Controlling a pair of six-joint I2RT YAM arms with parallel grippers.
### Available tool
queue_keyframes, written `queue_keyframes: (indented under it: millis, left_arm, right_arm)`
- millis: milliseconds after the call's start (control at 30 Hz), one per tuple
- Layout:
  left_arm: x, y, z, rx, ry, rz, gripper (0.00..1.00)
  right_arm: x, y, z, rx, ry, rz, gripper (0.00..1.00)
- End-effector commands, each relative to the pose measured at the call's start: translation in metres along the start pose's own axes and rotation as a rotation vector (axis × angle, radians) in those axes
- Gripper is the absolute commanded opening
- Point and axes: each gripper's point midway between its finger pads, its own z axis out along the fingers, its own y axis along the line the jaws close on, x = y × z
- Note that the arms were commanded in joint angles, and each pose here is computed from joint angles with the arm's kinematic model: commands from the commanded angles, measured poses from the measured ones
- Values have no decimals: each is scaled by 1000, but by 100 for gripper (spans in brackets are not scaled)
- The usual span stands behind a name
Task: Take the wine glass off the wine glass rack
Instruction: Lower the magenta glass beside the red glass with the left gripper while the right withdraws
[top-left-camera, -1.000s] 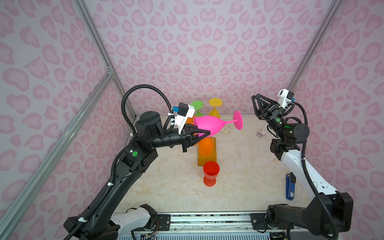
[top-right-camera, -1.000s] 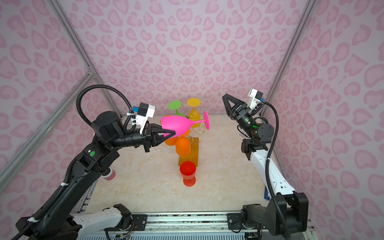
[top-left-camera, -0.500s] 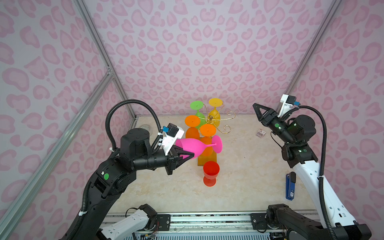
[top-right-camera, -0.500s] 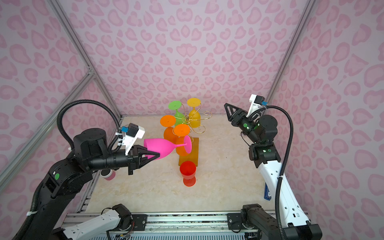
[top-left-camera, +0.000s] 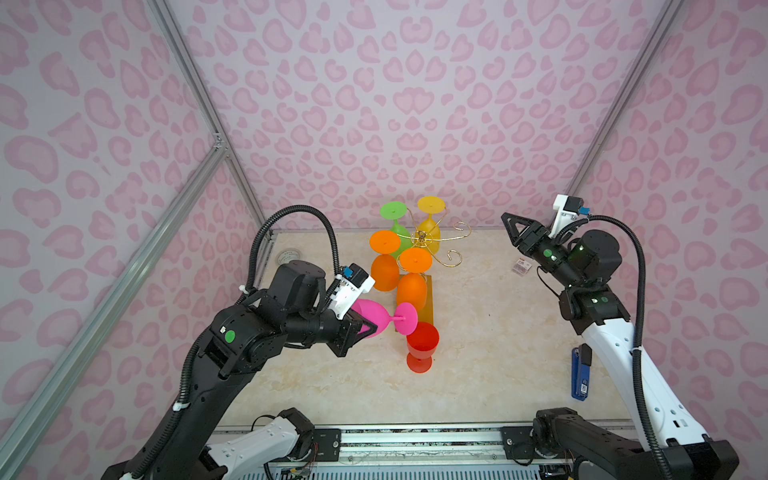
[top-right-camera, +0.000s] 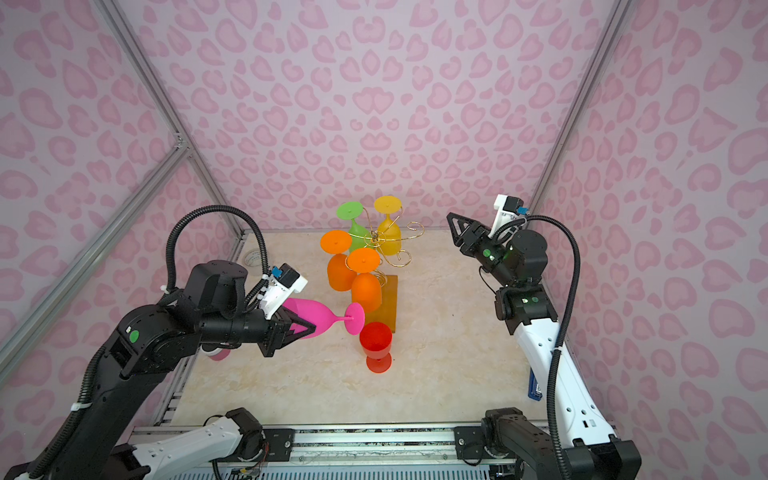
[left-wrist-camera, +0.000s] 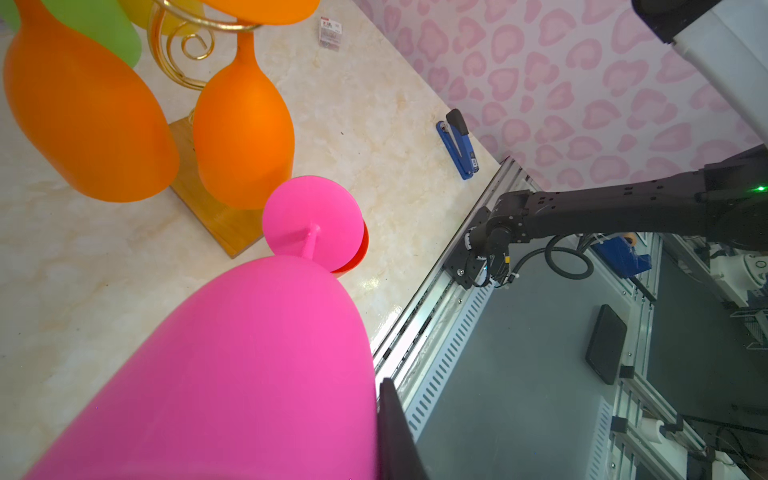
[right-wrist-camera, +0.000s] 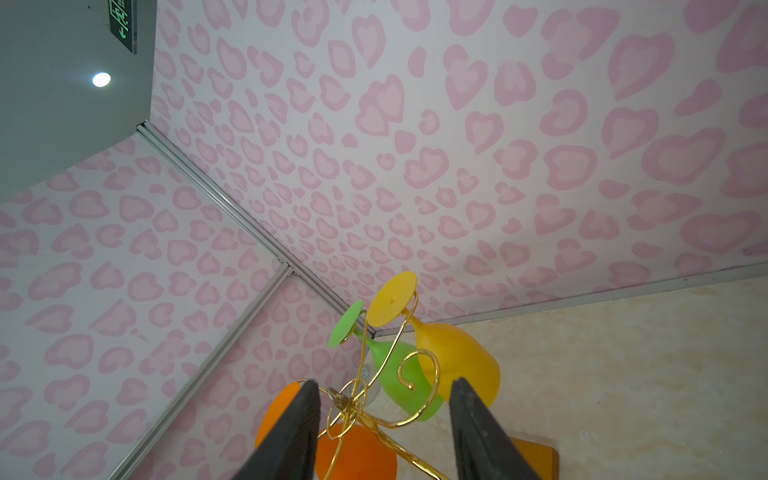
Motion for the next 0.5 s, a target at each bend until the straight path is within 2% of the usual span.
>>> queue_keyframes:
  millis: [0,200,467]
  left_arm:
    - [11,15,4,-77,48,-2,0]
    - [28,42,11,-210,125,-25,0]
    - [56,77,51,-334,288,-86,1]
  right_arm:
    - [-1,0,1,-12,-10,-6,51]
    - [2,-3,2,-4,3,-8,51]
    - [10,-11,7,9,28,12,51]
